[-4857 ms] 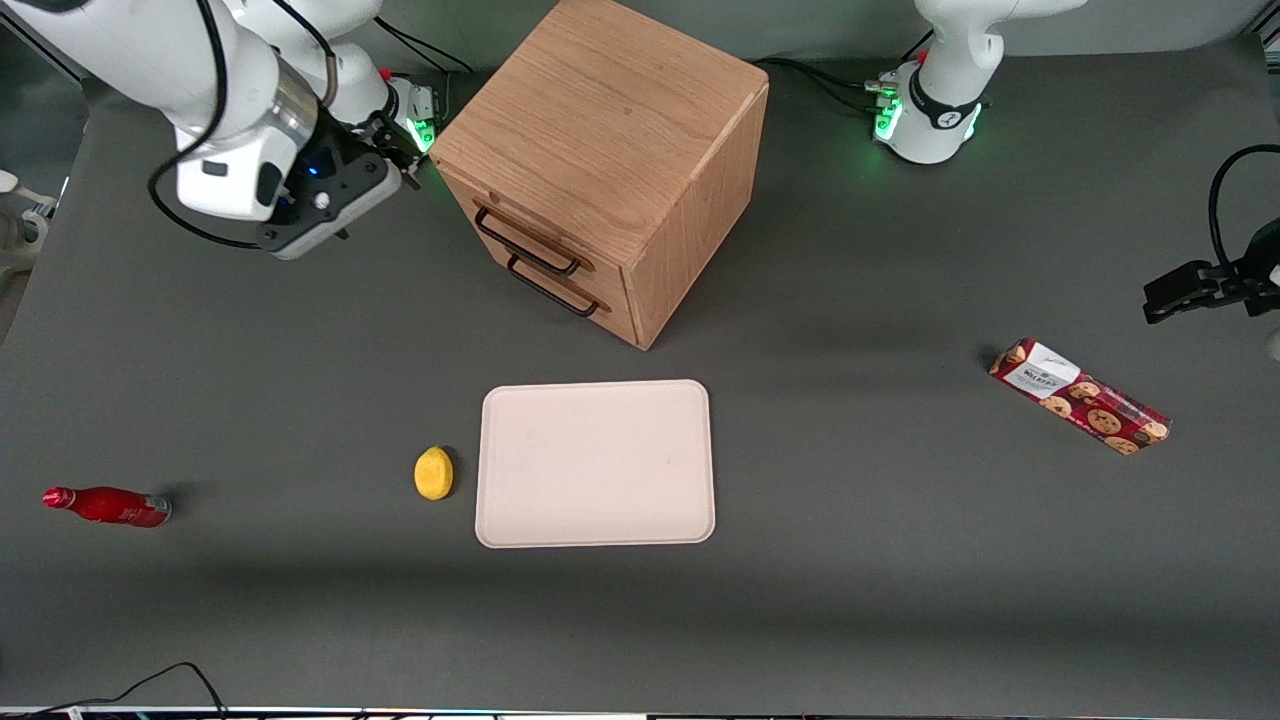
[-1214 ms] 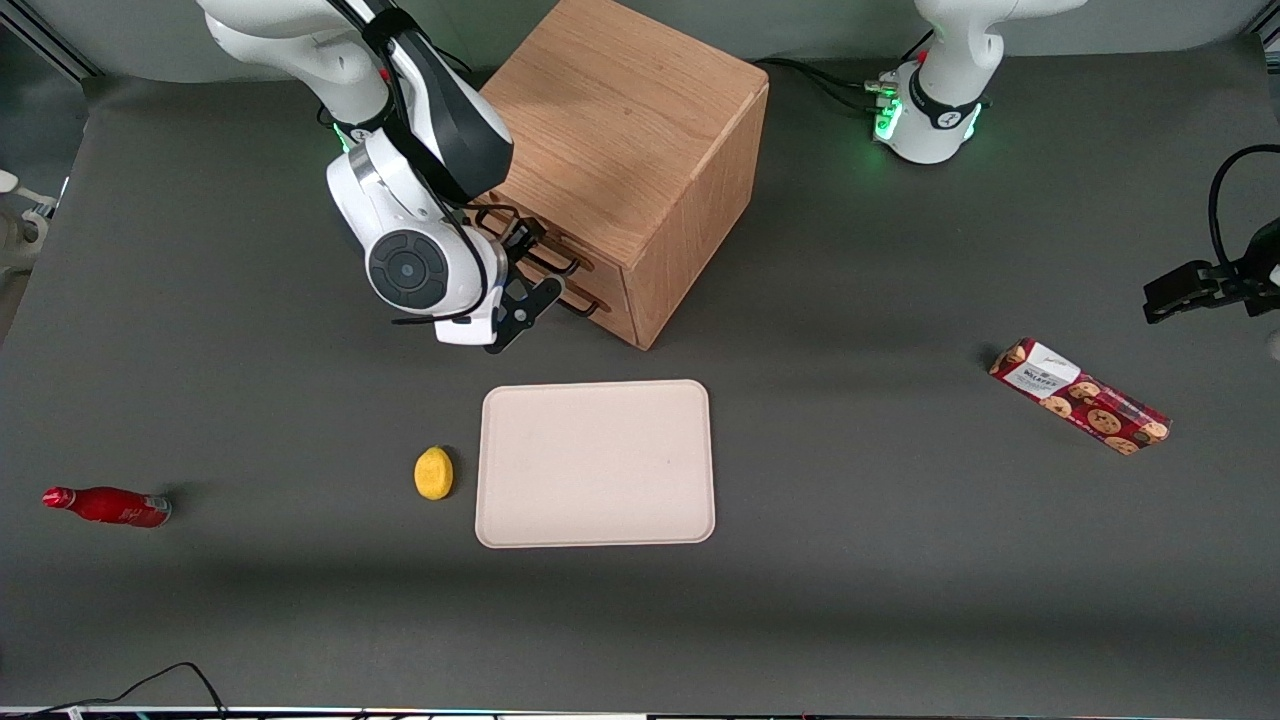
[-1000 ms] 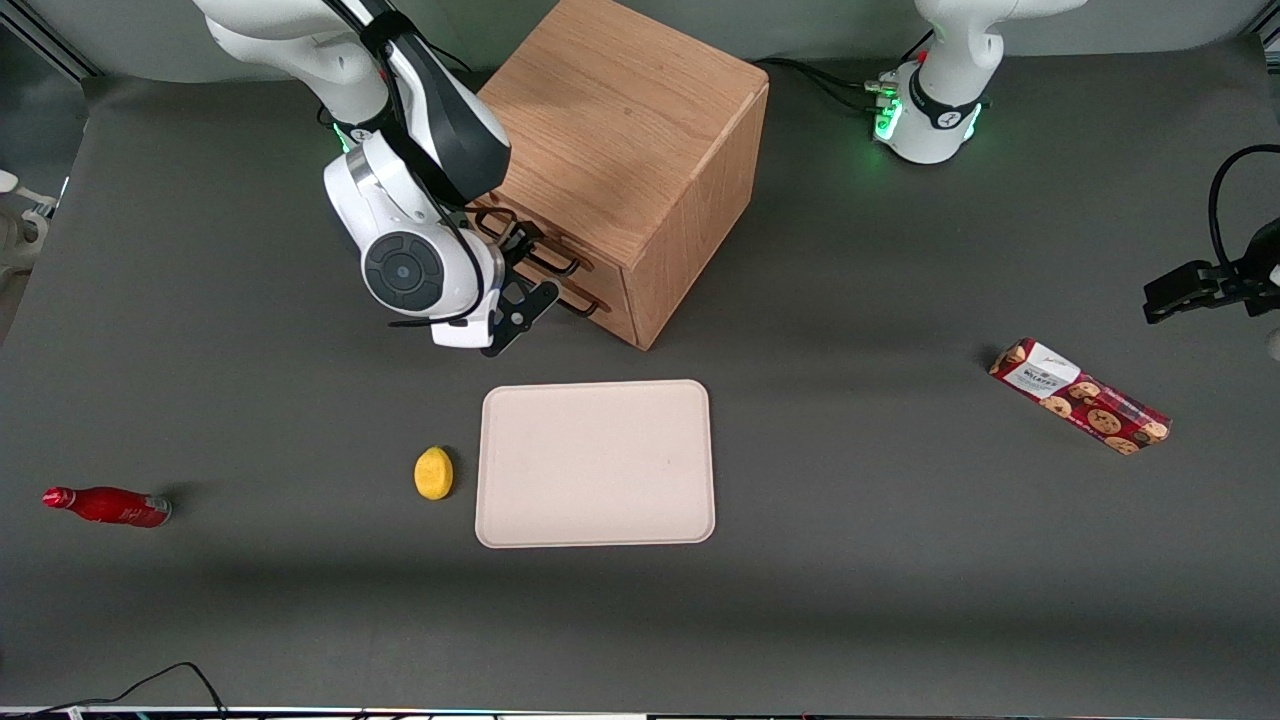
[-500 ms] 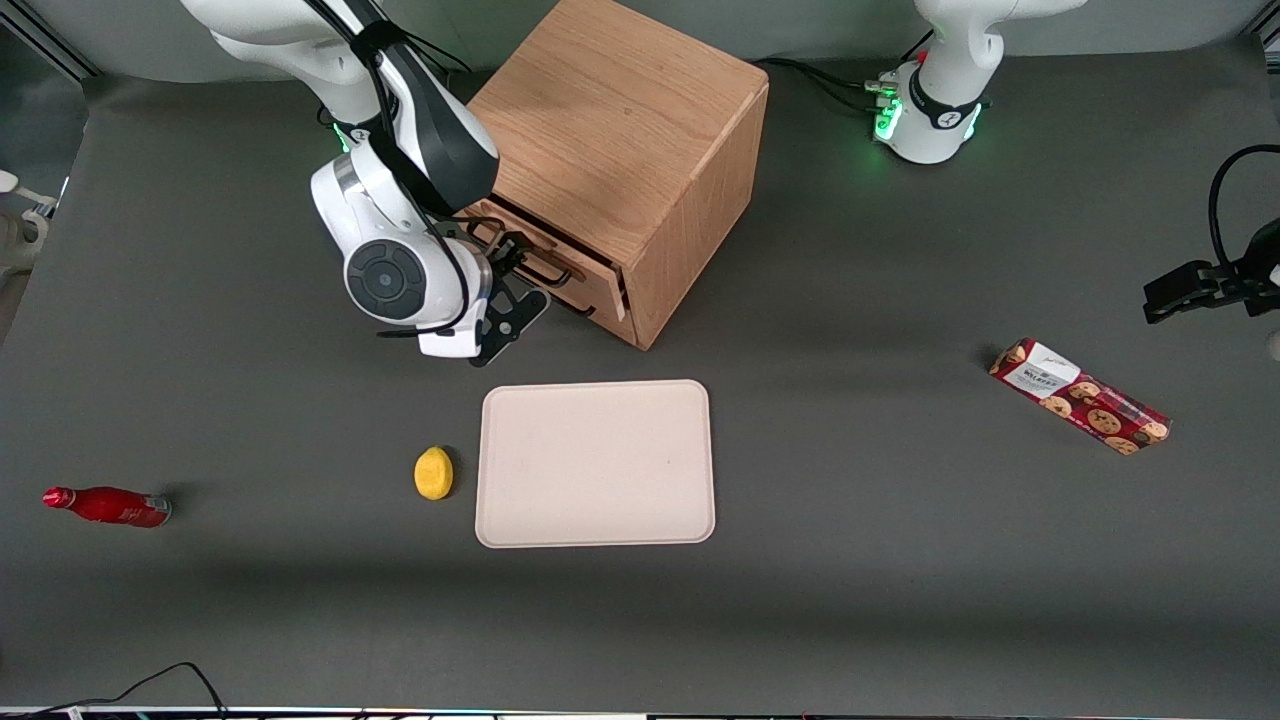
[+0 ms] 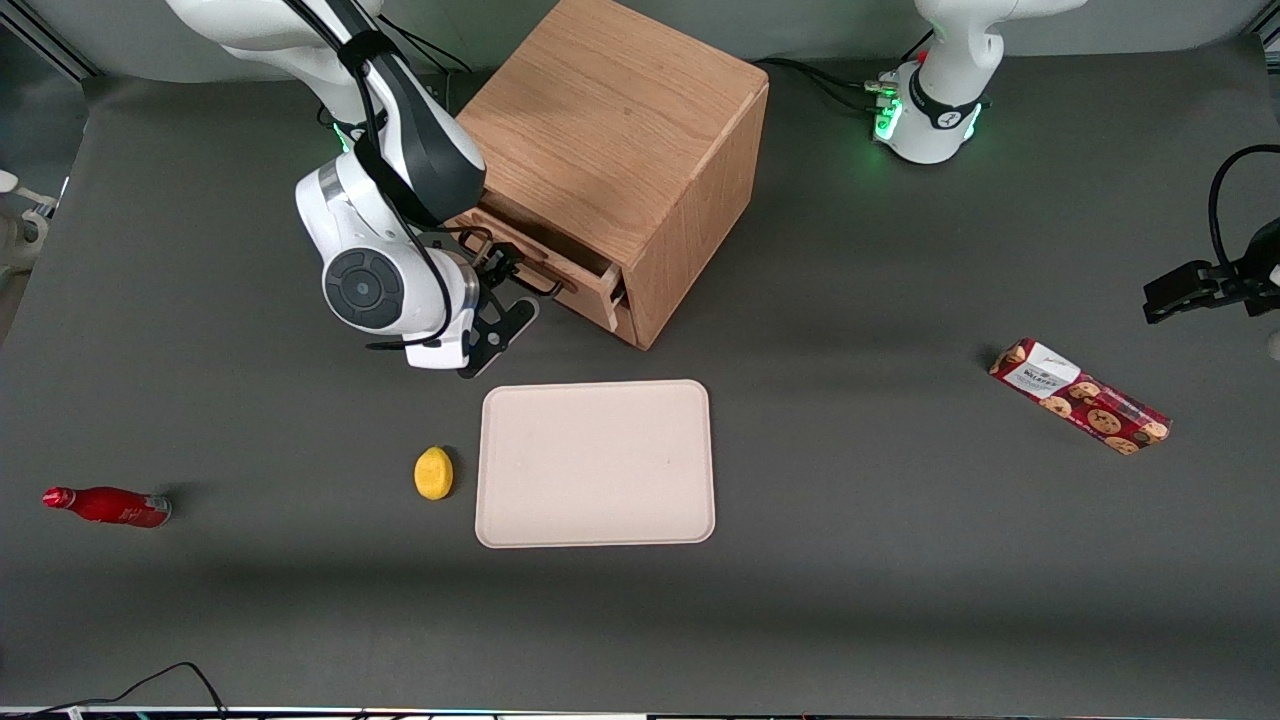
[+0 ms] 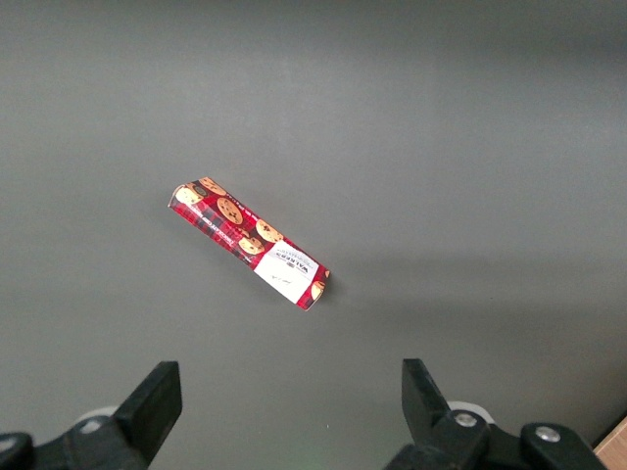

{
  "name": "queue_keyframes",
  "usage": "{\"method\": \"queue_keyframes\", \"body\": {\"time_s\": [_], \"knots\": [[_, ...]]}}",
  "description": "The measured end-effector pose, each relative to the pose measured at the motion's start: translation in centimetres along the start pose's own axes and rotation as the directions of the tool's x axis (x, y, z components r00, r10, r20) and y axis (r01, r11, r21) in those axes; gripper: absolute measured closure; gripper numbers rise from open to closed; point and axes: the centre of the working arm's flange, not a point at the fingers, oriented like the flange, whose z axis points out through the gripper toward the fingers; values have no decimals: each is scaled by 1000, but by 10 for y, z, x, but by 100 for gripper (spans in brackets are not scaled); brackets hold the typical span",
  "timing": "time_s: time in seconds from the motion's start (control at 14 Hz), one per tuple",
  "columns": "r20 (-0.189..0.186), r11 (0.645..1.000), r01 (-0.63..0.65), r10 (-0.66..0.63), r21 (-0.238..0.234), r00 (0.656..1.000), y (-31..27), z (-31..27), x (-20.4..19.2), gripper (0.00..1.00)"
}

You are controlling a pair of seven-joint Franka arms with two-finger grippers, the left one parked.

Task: Open upper drawer
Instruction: 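Pull the handle outward with the right gripper, sliding the drawer open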

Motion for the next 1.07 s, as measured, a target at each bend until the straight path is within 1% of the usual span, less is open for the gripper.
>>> {"method": "queue_keyframes", "body": {"time_s": [0.14, 0.21, 0.57, 1.07], "knots": [[-6, 1000, 22, -22, -16, 1000, 7, -2, 3, 0], [-14, 999, 38, -38, -23, 999, 13, -2, 4, 0], [-39, 997, 77, -78, -28, 996, 46, -8, 7, 0], [-61, 994, 105, -107, -36, 992, 67, -17, 10, 0]]}}
